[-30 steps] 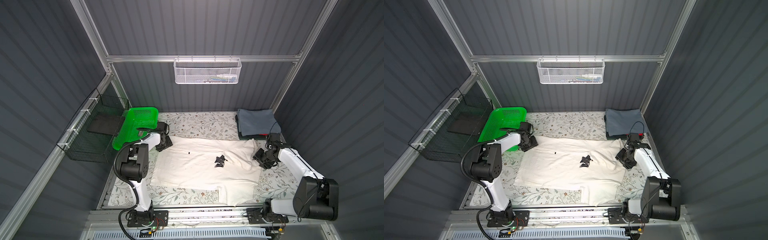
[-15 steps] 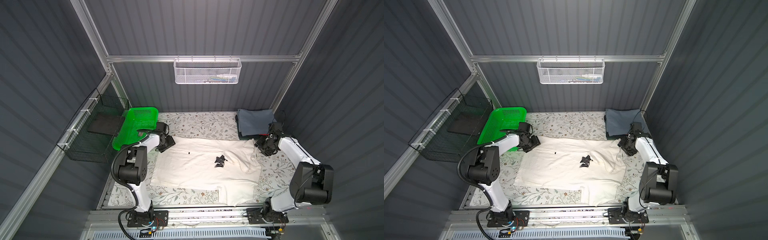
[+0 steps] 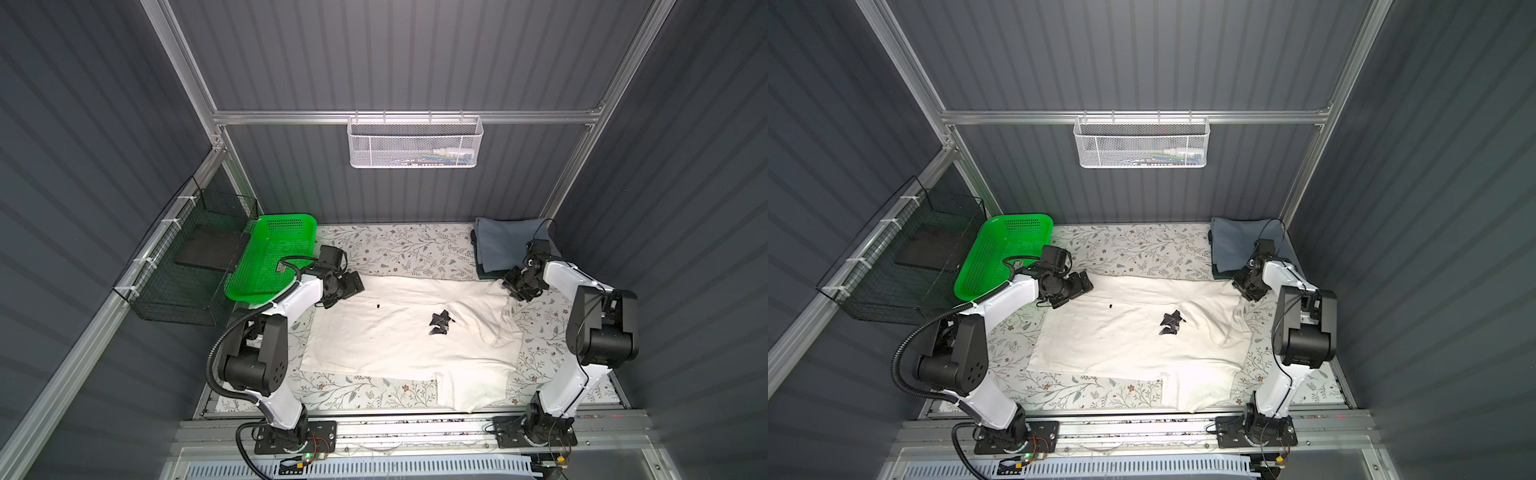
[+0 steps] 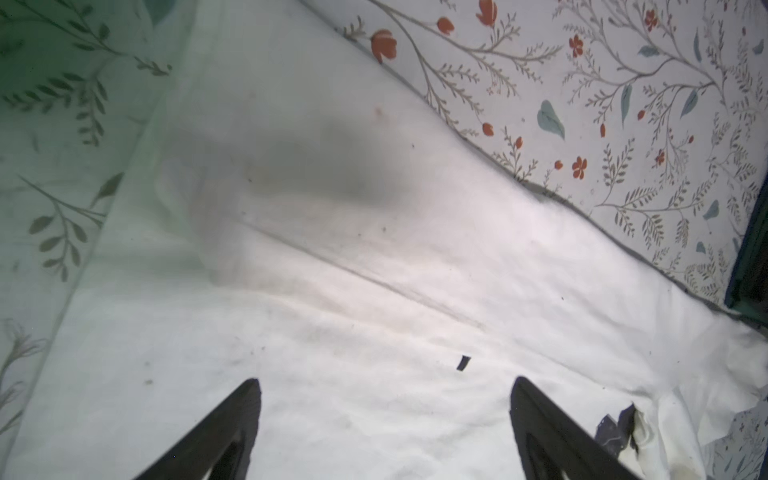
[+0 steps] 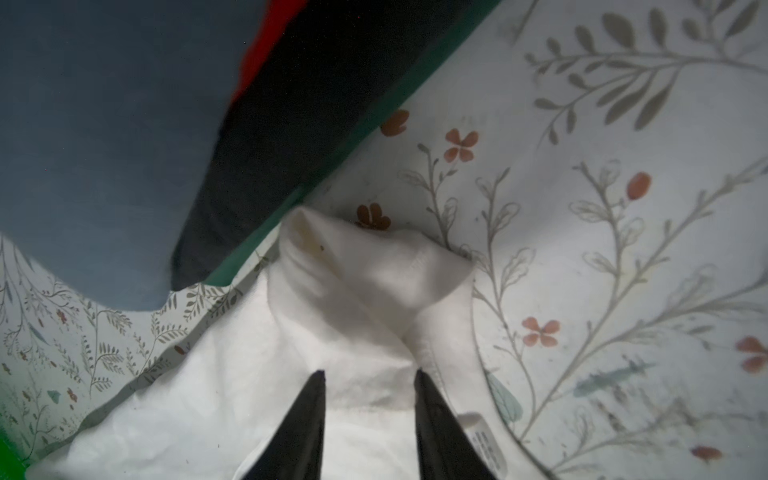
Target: Fold and stack the t-shirts
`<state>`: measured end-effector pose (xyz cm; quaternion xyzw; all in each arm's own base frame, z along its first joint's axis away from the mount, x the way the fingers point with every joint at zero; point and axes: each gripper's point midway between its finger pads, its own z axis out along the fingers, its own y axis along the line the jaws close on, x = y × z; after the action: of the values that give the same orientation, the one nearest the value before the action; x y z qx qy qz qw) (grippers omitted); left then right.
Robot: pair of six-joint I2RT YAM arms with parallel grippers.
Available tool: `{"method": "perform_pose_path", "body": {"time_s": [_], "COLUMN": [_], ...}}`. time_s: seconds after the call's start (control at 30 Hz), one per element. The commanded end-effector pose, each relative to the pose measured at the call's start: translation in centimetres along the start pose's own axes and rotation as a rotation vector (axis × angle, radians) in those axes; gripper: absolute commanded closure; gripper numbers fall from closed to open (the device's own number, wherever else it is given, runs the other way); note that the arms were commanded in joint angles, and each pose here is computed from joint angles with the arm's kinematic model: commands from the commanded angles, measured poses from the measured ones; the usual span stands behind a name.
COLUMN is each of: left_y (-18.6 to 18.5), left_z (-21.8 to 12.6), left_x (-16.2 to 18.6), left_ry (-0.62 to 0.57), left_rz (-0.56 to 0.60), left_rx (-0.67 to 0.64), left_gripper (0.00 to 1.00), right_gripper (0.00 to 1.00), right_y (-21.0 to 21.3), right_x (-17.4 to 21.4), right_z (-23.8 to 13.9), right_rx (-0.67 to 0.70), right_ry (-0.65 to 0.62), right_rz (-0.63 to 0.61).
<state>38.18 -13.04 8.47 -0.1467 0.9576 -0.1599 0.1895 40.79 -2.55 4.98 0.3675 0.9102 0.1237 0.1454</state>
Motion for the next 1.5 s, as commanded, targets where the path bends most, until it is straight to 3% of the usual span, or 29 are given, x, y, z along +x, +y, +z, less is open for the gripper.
{"method": "perform_pose_path", "body": {"time_s": [0.0,0.43,0.9,0.93,1.03,1.1,1.27,1.47], "left_y": [1.9,4.6,5.9,6.0,6.0,6.1,6.3,6.5], "left_z": [-0.6,-1.2,-1.3,-1.3,-1.7,-2.2,-3.8,-5.0], "left_x": [2.1,3.2,4.0,4.1,4.1,4.0,3.9,4.6], "left_ry": [0.049,0.054,0.057,0.059,0.048,0.033,-0.01,-0.033], "left_rz": [0.018,0.03,0.065,0.066,0.075,0.087,0.104,0.103], "left_rx": [-0.065,-0.178,-0.225,-0.226,-0.225,-0.227,-0.228,-0.208], "left_gripper": [0.06,0.03,0.03,0.03,0.01,0.01,0.0,0.0], "right_gripper": [0.67,1.0,1.0,0.89,0.72,0.47,0.04,0.01], "right_y": [0.1,-0.8,-2.2,-2.1,-1.6,-1.8,-2.8,-2.4], "right_x": [-1.2,-2.5,-5.2,-5.2,-4.8,-4.1,-1.7,2.4], "right_z": [0.5,1.5,0.8,0.6,-0.2,-0.9,-3.1,-7.6], "right_rx": [0.014,0.074,0.145,0.141,0.11,0.102,0.088,-0.034], "right_ry": [-0.032,-0.064,-0.131,-0.128,-0.124,-0.12,-0.117,-0.116], "right_rz": [-0.022,-0.043,-0.049,-0.053,-0.059,-0.056,-0.022,-0.001]}}
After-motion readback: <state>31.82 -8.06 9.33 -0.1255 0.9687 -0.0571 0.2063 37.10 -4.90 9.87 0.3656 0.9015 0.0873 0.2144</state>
